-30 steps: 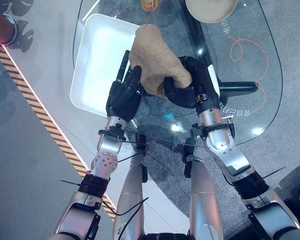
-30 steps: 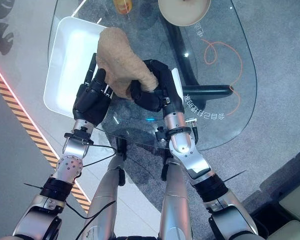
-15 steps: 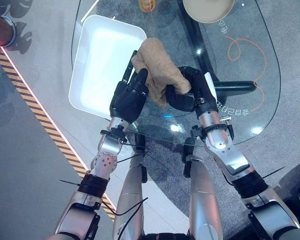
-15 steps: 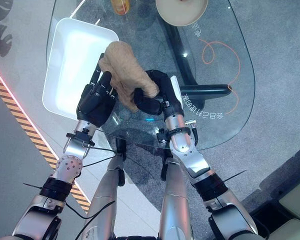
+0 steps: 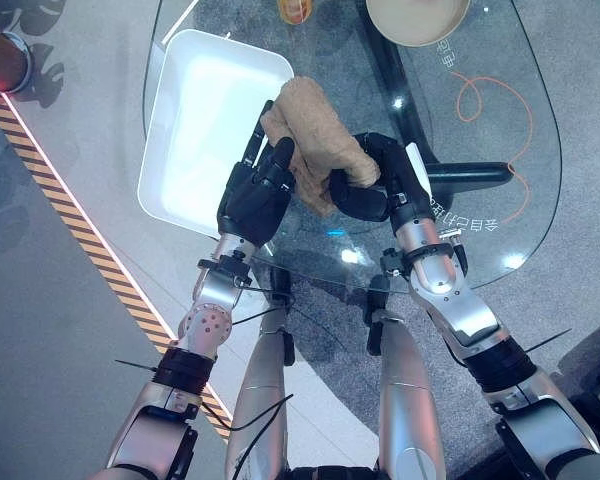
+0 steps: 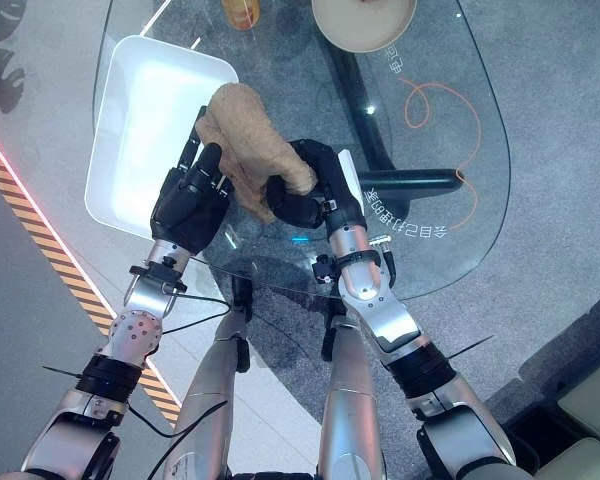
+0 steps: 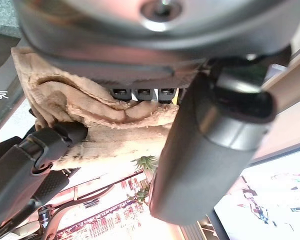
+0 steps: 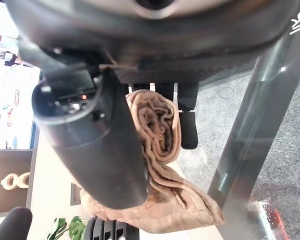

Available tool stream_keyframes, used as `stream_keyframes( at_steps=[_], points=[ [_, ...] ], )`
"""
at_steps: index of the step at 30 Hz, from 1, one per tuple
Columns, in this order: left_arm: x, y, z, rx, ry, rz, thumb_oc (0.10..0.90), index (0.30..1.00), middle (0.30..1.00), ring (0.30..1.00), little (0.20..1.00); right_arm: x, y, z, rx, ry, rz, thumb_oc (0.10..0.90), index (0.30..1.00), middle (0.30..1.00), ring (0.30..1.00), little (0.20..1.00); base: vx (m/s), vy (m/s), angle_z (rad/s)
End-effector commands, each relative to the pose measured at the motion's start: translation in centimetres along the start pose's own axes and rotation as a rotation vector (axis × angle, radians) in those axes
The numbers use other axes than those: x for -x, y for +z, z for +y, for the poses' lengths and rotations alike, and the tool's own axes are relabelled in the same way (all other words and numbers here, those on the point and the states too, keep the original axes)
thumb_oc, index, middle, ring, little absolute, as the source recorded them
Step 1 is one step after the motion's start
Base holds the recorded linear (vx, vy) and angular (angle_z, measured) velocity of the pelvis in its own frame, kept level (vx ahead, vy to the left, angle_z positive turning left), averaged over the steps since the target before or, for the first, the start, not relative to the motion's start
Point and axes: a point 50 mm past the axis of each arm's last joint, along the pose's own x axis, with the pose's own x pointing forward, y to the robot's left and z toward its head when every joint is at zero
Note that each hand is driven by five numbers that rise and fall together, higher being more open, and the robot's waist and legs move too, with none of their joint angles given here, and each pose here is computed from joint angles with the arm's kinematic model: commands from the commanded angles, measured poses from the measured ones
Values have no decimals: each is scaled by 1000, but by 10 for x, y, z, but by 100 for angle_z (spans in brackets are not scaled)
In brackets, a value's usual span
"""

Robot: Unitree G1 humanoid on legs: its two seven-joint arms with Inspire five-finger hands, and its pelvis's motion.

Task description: Wipe the table with a cloth and put it in the basket.

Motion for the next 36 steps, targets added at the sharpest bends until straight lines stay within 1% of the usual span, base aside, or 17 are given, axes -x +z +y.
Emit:
stream_keyframes(
  at_steps=[1,14,18,31,35,36],
  points=[
    [-36,24,-61,-28,-338,-103,800,900,900,900,900,-11,75,15,-20,103,-371,100,300,300,300,200,0,0,0],
    [-34,31,-49,-8,-155,-201,800,900,900,900,900,-10,87,20,-2,184,-444,100,300,300,300,200,0,0,0],
    [-35,31,-50,-5,-149,-211,800,900,900,900,900,-10,87,21,0,202,-437,100,300,300,300,200,0,0,0],
    [-34,29,-49,19,-131,-225,800,900,900,900,900,-8,85,34,31,336,-432,100,300,300,300,200,0,0,0],
    [-34,28,-50,12,-139,-225,800,900,900,900,900,-8,86,35,29,345,-439,100,300,300,300,200,0,0,0],
    [-34,29,-50,10,-141,-229,424,578,578,578,524,-8,87,34,29,346,-439,100,300,300,300,200,0,0,0]
  ],
)
